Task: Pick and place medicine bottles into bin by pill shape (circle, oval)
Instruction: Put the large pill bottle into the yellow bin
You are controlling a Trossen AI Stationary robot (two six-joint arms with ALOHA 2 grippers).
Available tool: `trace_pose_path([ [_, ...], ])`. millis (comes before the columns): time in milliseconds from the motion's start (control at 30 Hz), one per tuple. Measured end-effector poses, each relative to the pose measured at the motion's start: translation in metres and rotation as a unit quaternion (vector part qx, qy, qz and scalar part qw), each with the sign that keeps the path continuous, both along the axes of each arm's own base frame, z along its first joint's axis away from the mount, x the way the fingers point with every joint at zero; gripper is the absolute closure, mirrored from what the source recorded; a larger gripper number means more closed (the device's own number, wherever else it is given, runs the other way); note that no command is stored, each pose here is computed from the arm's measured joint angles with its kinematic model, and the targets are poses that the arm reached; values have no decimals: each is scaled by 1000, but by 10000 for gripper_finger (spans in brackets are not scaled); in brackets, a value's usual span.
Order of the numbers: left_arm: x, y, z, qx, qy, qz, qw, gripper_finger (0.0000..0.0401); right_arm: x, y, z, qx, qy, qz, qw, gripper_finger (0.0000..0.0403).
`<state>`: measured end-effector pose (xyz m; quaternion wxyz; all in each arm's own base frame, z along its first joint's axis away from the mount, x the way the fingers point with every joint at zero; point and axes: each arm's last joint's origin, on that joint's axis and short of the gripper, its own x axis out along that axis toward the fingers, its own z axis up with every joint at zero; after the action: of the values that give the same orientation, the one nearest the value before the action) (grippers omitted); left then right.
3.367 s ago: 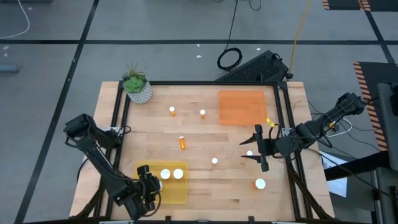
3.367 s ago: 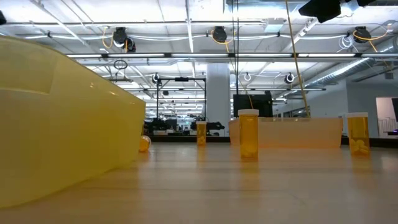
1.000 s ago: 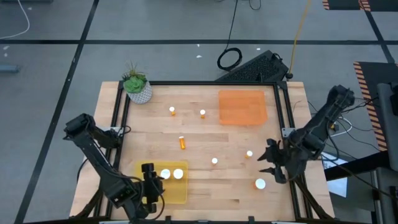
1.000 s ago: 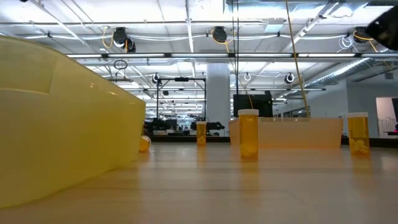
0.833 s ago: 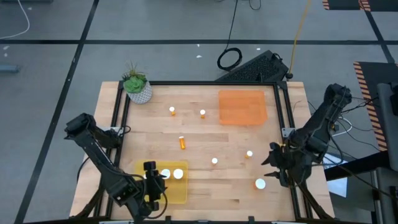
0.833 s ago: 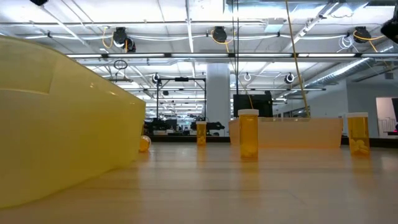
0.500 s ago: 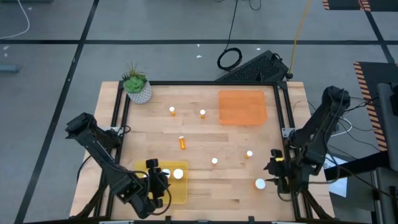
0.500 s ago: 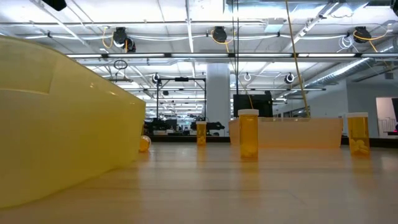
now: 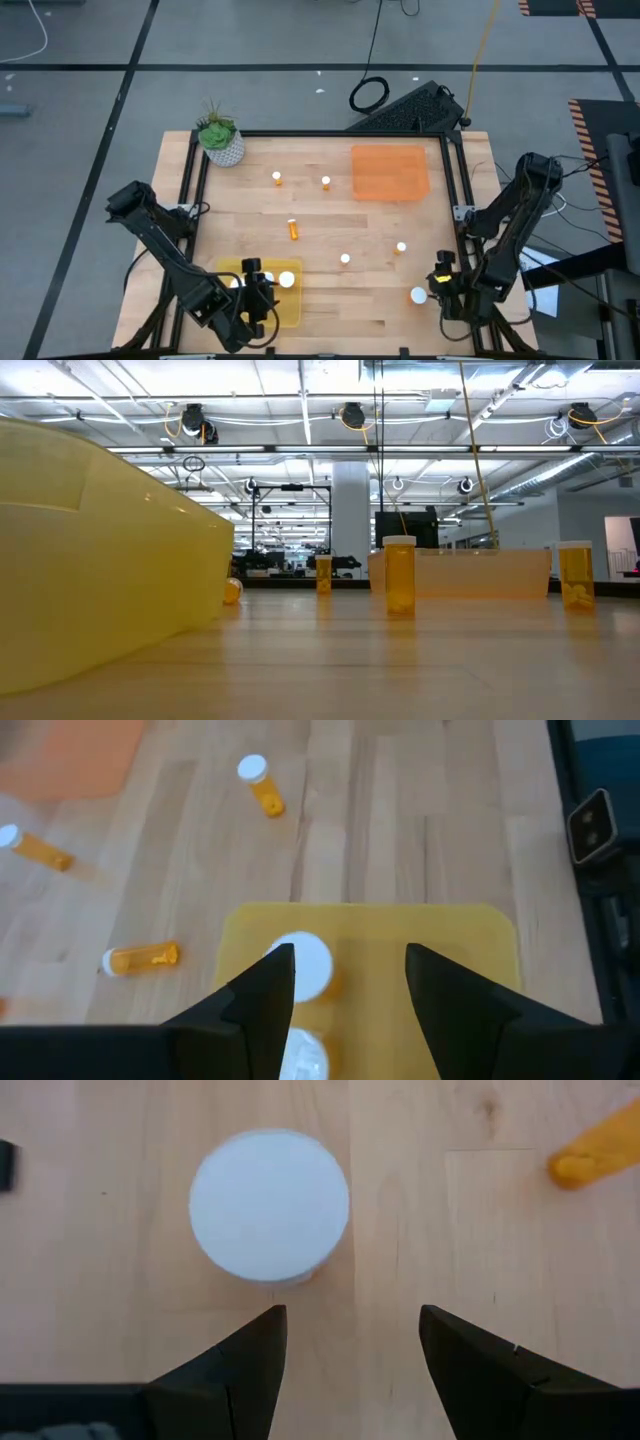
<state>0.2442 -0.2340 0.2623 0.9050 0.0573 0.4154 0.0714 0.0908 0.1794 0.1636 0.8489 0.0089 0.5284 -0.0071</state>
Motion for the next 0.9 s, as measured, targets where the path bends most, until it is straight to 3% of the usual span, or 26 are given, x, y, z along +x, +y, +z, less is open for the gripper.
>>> trace_pose_path([
  [367,12,11,0,5,-2,13,1000,205,14,14,-18,7,-9,-2,1000,181],
  [900,27,16,4,11,-27,-12,1000,205,68,9,-24,15,-67,30,997,181],
])
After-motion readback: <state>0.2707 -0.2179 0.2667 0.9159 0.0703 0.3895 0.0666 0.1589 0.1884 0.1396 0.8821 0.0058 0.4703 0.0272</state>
